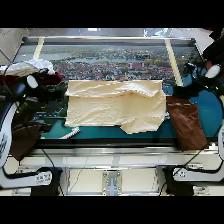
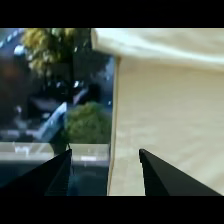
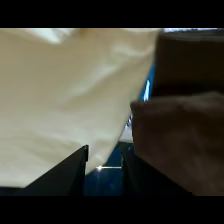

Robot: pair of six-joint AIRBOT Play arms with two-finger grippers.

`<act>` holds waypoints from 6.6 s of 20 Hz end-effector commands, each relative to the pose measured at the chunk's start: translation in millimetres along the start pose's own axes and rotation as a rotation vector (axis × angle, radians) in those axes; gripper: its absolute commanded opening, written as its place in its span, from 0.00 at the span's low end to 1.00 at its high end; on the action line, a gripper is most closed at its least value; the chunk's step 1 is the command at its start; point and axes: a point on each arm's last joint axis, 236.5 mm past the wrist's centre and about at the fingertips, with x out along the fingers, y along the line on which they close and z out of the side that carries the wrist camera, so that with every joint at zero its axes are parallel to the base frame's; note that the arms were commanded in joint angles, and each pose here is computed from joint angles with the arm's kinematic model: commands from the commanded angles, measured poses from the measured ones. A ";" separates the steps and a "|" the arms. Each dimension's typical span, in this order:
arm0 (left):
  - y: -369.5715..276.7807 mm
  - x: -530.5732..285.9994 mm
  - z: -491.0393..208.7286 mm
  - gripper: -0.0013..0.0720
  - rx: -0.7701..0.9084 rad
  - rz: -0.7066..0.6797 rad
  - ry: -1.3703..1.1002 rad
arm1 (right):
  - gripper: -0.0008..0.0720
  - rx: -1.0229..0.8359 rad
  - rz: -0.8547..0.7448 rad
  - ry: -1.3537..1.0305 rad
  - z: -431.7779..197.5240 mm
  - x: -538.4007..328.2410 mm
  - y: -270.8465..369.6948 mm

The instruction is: Fold the shirts.

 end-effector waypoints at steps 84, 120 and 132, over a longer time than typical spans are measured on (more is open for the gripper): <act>-11.4 60.3 101.7 0.03 -0.016 0.087 -0.191 | 0.03 0.144 0.281 -0.128 52.0 126.8 94.2; -167.9 -92.7 107.0 0.91 0.342 -0.101 -0.483 | 0.85 0.258 0.481 0.082 32.1 137.4 21.7; -166.9 -66.2 102.9 0.91 0.334 -0.099 -0.430 | 0.03 0.065 0.581 0.173 20.1 140.6 116.6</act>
